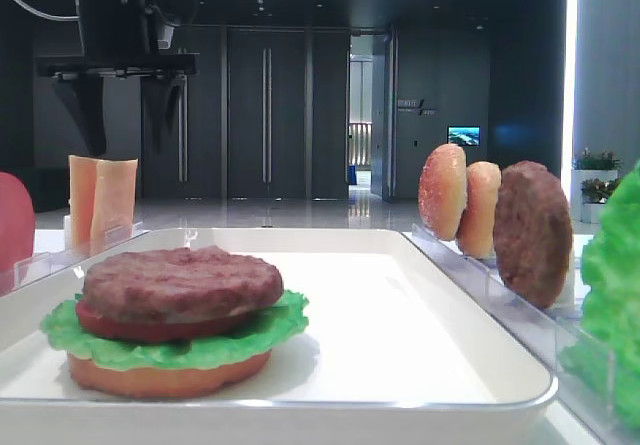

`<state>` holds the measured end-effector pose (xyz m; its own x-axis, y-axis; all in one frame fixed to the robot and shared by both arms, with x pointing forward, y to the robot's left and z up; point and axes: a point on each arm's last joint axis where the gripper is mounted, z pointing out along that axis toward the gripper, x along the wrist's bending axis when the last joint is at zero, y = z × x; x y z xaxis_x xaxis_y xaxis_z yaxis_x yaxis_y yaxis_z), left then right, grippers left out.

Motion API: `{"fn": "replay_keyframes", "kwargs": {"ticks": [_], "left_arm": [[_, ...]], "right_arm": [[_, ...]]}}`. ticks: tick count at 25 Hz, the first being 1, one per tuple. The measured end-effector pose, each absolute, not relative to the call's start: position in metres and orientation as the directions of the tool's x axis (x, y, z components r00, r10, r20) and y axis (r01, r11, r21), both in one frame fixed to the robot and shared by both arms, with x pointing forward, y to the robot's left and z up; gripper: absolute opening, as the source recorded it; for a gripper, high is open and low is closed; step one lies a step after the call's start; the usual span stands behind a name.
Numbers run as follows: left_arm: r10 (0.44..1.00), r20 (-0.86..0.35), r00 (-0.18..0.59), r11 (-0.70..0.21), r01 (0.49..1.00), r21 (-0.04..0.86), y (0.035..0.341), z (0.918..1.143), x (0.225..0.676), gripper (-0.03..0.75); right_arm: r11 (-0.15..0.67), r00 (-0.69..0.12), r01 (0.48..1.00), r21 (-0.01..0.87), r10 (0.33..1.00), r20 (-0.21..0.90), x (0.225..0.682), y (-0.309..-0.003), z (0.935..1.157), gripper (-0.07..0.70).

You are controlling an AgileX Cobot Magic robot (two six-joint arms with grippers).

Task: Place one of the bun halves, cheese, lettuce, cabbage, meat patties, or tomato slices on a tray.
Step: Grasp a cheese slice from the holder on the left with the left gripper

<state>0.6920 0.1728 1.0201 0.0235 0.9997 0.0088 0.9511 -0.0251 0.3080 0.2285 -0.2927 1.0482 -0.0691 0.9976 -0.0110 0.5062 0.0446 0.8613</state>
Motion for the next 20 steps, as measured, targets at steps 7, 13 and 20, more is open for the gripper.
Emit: {"fn": "replay_keyframes", "kwargs": {"ticks": [7,13,20], "left_arm": [[1.0,0.009,0.023,-0.025,0.953,0.302,0.171,1.009,0.696,0.538],[1.0,0.012,0.025,-0.027,0.957,0.29,0.17,0.994,0.701,0.535],[1.0,0.015,0.025,-0.028,0.96,0.279,0.169,0.988,0.702,0.391]], "right_arm": [[0.045,-0.069,0.506,0.861,0.998,-0.011,0.229,-0.293,1.048,0.491],[0.045,-0.069,0.506,0.862,0.998,-0.011,0.228,-0.293,1.048,0.491],[0.045,-0.069,0.506,0.862,0.998,-0.011,0.228,-0.293,1.048,0.491]]}}
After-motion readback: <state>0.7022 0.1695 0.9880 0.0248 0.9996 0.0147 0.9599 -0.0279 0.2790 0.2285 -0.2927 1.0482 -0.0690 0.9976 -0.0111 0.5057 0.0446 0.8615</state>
